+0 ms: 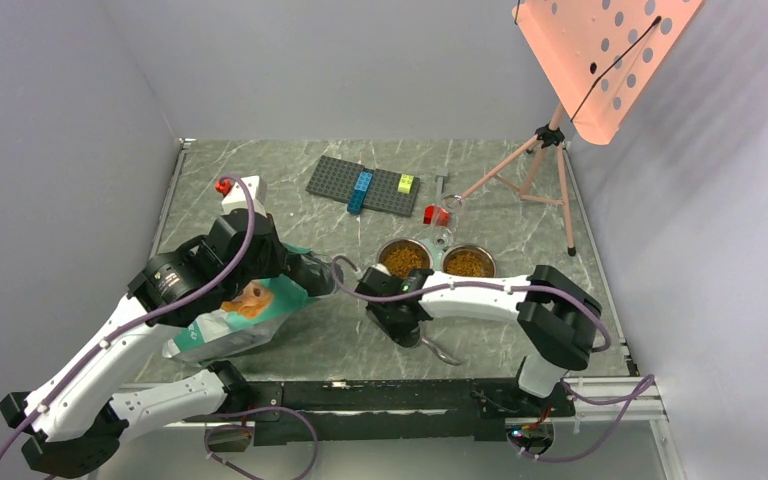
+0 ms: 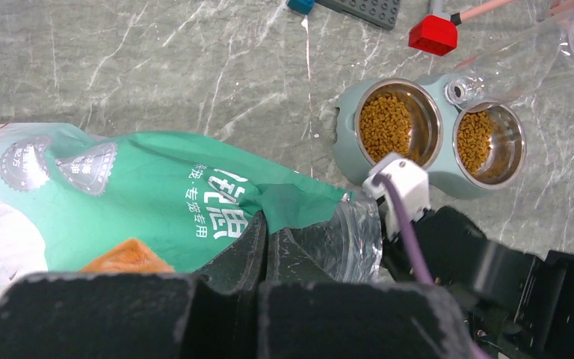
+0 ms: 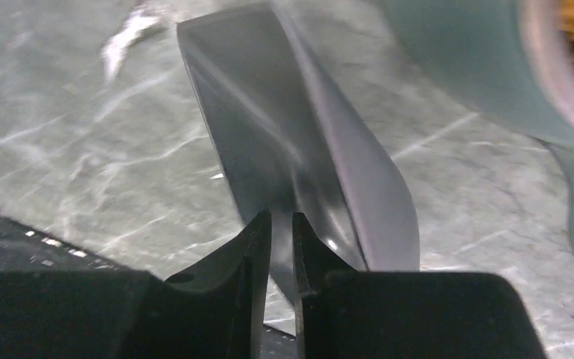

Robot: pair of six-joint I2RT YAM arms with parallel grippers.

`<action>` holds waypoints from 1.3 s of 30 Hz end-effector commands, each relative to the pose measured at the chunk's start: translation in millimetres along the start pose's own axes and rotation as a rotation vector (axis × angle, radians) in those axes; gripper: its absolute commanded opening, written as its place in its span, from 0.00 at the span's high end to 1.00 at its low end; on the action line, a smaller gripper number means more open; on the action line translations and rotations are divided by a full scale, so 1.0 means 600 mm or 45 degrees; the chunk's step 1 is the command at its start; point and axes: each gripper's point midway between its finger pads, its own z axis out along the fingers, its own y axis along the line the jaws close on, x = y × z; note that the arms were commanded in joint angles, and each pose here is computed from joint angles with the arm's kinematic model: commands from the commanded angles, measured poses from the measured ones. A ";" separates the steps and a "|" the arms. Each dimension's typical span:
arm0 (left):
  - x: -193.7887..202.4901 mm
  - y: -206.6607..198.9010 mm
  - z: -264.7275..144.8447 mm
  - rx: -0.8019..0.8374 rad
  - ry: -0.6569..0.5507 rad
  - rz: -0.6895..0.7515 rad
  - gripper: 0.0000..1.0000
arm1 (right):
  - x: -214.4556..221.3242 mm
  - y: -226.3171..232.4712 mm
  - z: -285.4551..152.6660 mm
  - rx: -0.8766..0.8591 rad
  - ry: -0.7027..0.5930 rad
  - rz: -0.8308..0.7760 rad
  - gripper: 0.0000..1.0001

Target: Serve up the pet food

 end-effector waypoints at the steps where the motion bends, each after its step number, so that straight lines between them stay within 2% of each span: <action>1: -0.084 -0.058 -0.040 0.215 -0.200 -0.165 1.00 | -0.040 0.074 -0.032 -0.183 -0.123 -0.105 0.80; 4: -0.087 -0.057 -0.040 0.208 -0.205 -0.162 1.00 | -0.046 0.086 -0.067 -0.266 -0.204 -0.071 0.77; 10: -0.077 -0.066 -0.032 0.229 -0.175 -0.178 1.00 | -0.087 0.054 -0.159 -0.200 -0.385 -0.051 0.56; 12: -0.076 -0.074 -0.031 0.247 -0.167 -0.185 1.00 | -0.108 0.059 -0.201 -0.238 -0.461 -0.053 0.50; 18: -0.097 -0.094 -0.042 0.309 -0.189 -0.208 1.00 | -0.192 0.085 -0.341 -0.477 -0.829 0.043 0.18; 21: -0.106 -0.104 -0.052 0.352 -0.204 -0.216 1.00 | -0.234 0.073 -0.359 -0.533 -0.877 0.140 0.13; 23: -0.110 -0.106 -0.057 0.366 -0.204 -0.217 1.00 | -0.258 0.072 -0.364 -0.574 -0.879 0.123 0.12; 31: -0.094 -0.107 -0.068 0.405 -0.153 -0.222 1.00 | -0.322 0.137 -0.344 -0.660 -0.819 -0.235 0.12; 34: -0.092 -0.109 -0.075 0.427 -0.141 -0.207 1.00 | -0.335 0.163 -0.329 -0.669 -0.803 -0.251 0.14; 35: -0.092 -0.109 -0.078 0.431 -0.135 -0.205 1.00 | -0.342 0.166 -0.325 -0.659 -0.802 -0.226 0.17; 37: -0.092 -0.108 -0.085 0.441 -0.136 -0.200 1.00 | -0.356 0.162 -0.310 -0.608 -0.783 -0.140 0.29; 38: -0.094 -0.106 -0.089 0.447 -0.142 -0.196 1.00 | -0.364 0.160 -0.306 -0.588 -0.774 -0.103 0.38; 39: -0.096 -0.104 -0.095 0.453 -0.152 -0.194 1.00 | -0.369 0.160 -0.304 -0.580 -0.763 -0.084 0.51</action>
